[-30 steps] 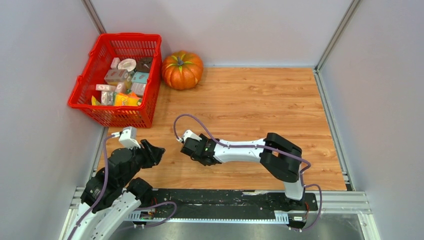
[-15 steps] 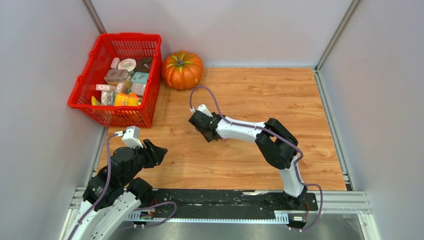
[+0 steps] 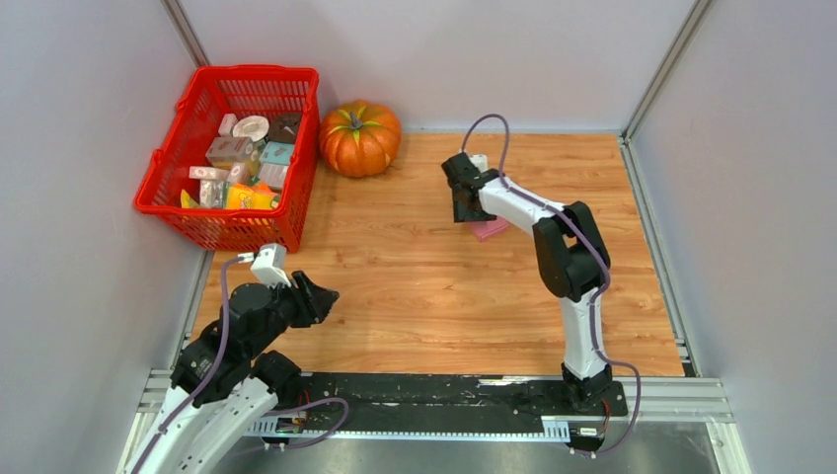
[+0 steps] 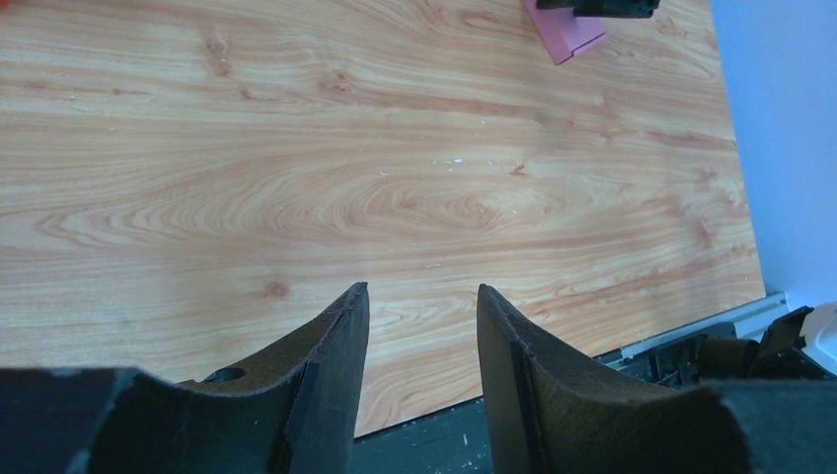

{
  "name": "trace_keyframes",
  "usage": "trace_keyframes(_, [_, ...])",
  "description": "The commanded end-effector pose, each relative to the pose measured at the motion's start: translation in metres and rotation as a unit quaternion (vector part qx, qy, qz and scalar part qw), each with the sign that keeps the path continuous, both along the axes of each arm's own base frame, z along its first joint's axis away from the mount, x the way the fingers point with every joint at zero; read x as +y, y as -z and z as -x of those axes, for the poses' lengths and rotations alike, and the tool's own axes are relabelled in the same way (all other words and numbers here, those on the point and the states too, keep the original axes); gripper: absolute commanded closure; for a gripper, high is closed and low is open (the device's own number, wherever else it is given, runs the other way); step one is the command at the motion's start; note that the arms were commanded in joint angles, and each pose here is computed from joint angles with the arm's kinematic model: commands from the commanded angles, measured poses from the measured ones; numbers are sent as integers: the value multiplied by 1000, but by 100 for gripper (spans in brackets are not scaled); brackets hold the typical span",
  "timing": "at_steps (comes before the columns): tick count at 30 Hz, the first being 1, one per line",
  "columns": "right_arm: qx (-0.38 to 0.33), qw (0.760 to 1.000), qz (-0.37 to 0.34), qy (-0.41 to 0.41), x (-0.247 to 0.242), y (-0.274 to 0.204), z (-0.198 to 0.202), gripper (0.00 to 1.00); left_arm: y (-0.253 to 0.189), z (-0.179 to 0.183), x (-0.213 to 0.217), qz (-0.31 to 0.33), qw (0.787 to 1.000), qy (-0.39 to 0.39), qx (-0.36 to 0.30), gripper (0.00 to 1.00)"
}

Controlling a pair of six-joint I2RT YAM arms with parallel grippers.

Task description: Fold the paper box

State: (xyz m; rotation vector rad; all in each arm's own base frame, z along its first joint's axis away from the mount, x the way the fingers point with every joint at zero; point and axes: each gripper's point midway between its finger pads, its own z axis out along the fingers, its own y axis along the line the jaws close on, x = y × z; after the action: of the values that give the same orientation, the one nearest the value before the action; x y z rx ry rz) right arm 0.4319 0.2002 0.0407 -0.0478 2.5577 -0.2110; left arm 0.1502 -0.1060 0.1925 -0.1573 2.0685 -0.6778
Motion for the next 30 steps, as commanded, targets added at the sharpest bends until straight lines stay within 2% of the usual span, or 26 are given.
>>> trace_keyframes(1, [73, 993, -13, 87, -65, 32, 27, 43, -5, -5, -10, 5, 1000, 21, -13, 48])
trace_keyframes(8, [87, 987, 45, 125, -143, 30, 44, 39, -5, -6, -18, 13, 999, 37, -11, 48])
trace_keyframes(18, [90, 962, 216, 142, -227, 7, 40, 39, -14, 6, -46, 26, 990, 136, -17, 48])
trace_keyframes(30, [119, 939, 221, 236, -304, 0, 74, 38, -19, 17, -51, 12, 981, 186, -48, 48])
